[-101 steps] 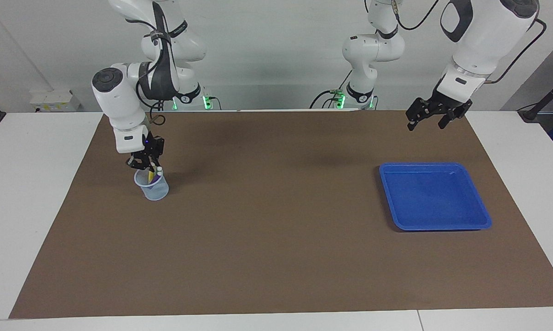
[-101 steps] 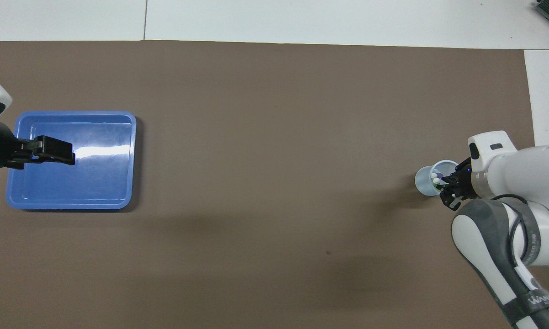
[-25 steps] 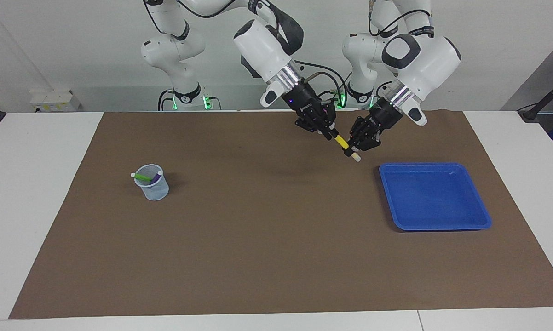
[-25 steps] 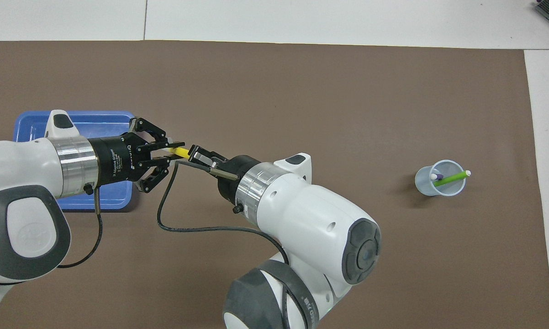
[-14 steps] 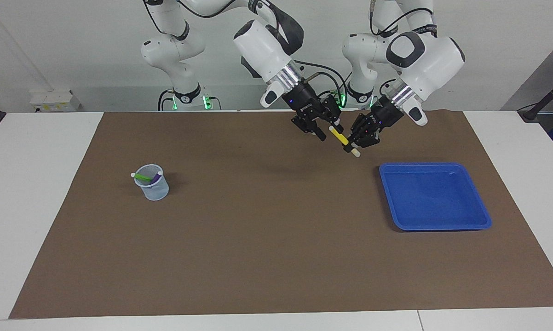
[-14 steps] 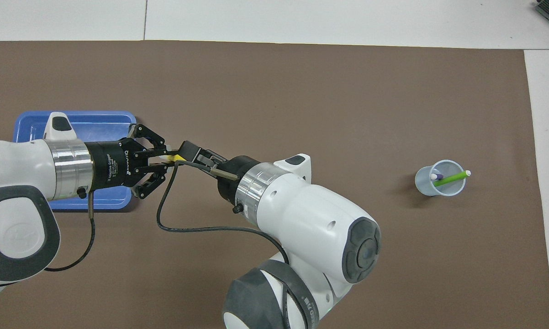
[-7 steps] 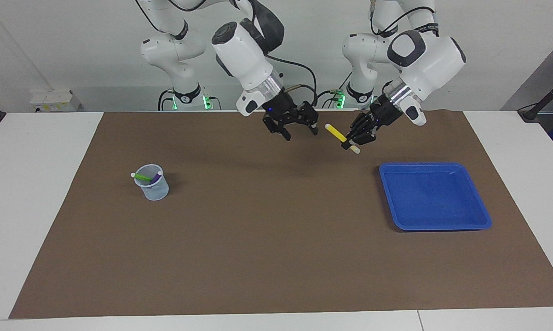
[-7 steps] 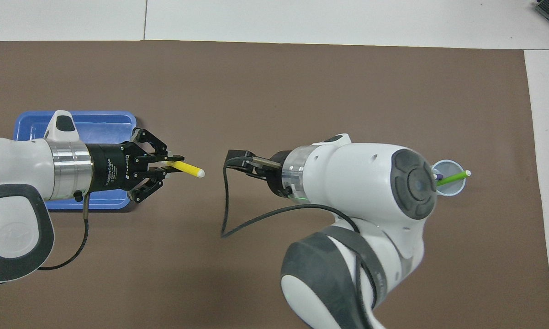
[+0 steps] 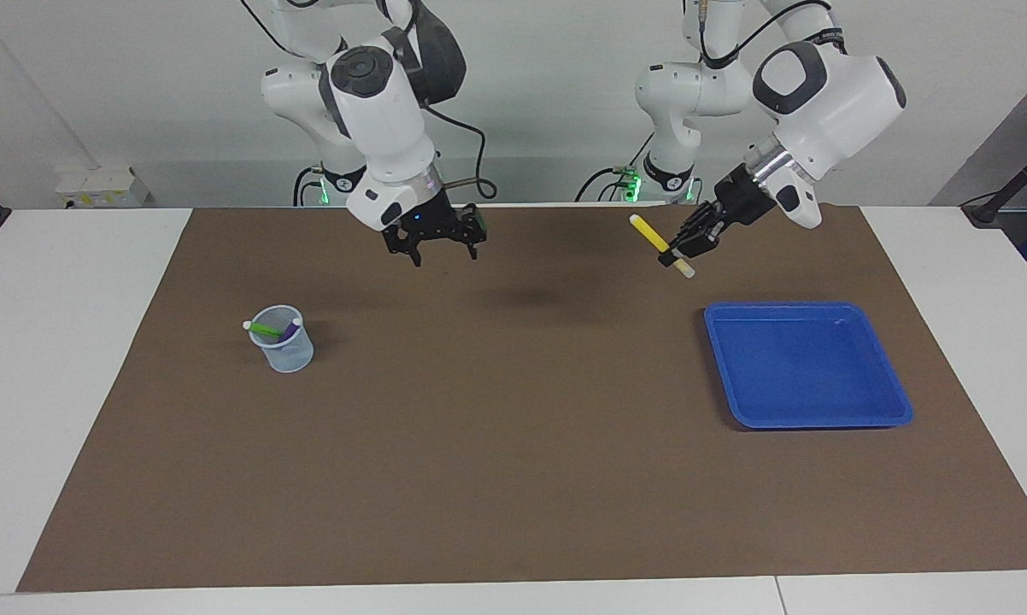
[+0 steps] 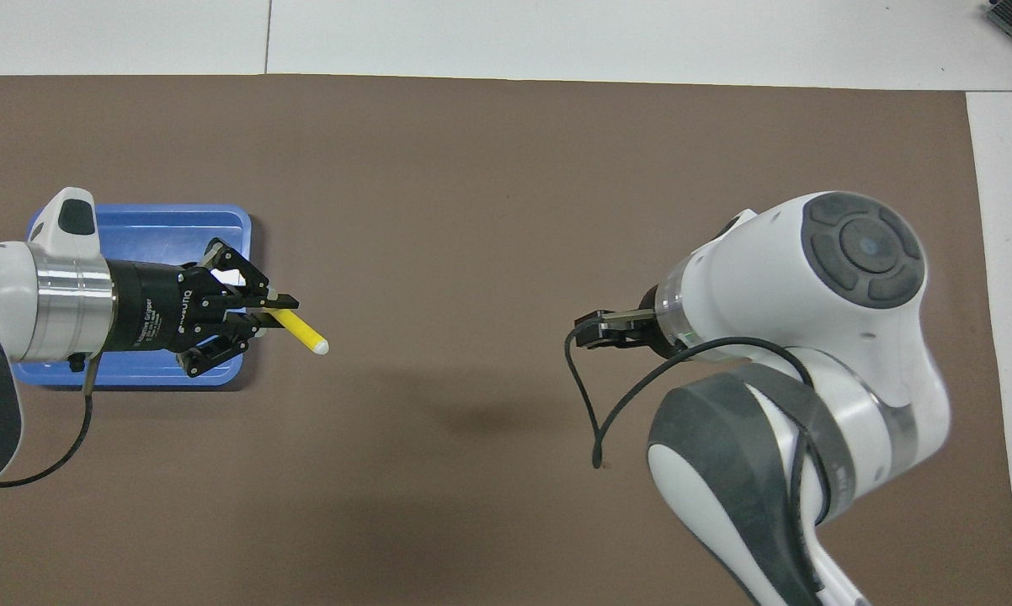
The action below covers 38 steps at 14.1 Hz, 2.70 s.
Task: Right arm passes pens to left for tray arrangement
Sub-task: 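Release the pen with the right gripper while the left gripper lowers it, then place the yellow pen in the tray with the left gripper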
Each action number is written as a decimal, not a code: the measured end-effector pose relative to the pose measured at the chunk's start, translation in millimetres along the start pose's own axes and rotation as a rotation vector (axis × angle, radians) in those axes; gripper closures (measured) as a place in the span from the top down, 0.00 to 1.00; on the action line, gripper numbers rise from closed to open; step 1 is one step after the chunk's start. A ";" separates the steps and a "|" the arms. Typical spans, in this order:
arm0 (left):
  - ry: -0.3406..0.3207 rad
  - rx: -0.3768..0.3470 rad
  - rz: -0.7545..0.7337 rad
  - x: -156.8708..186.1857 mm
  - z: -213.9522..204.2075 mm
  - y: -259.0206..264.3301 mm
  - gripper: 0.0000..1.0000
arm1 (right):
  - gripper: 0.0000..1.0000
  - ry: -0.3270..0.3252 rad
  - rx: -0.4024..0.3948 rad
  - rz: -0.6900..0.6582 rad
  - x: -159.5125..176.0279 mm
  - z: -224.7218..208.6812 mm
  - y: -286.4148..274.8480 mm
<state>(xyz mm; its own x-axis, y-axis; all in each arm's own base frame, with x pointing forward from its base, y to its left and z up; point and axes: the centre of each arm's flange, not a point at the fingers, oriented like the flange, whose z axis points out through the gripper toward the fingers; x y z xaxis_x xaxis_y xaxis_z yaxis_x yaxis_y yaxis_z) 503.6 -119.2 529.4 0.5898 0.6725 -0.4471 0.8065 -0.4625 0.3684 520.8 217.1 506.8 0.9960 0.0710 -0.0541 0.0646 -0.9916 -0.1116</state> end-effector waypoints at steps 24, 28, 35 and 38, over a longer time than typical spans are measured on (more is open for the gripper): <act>0.182 0.571 0.901 72.9 -46.3 -37.2 0.18 | 0.81 -0.070 -0.134 -1.240 5.9 50.0 281.6; 0.170 0.579 0.902 93.9 -31.2 -38.0 0.18 | 0.80 -0.062 -0.147 -1.367 1.5 70.6 285.1; 0.184 0.575 0.907 135.3 4.8 -35.7 0.18 | 0.73 -0.061 -0.152 -1.437 -3.5 86.3 287.9; 0.193 0.579 0.917 157.5 16.0 -39.6 0.18 | 0.60 -0.062 -0.151 -1.439 -3.9 86.4 289.4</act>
<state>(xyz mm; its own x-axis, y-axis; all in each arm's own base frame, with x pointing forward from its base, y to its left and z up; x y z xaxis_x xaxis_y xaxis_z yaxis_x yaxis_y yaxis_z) 565.3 -4.2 431.4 0.9989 -0.0089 -0.0459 -0.0073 -0.9994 0.0349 530.3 -60.9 388.9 0.0601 0.9977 -0.0299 0.9982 -0.0601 -0.0014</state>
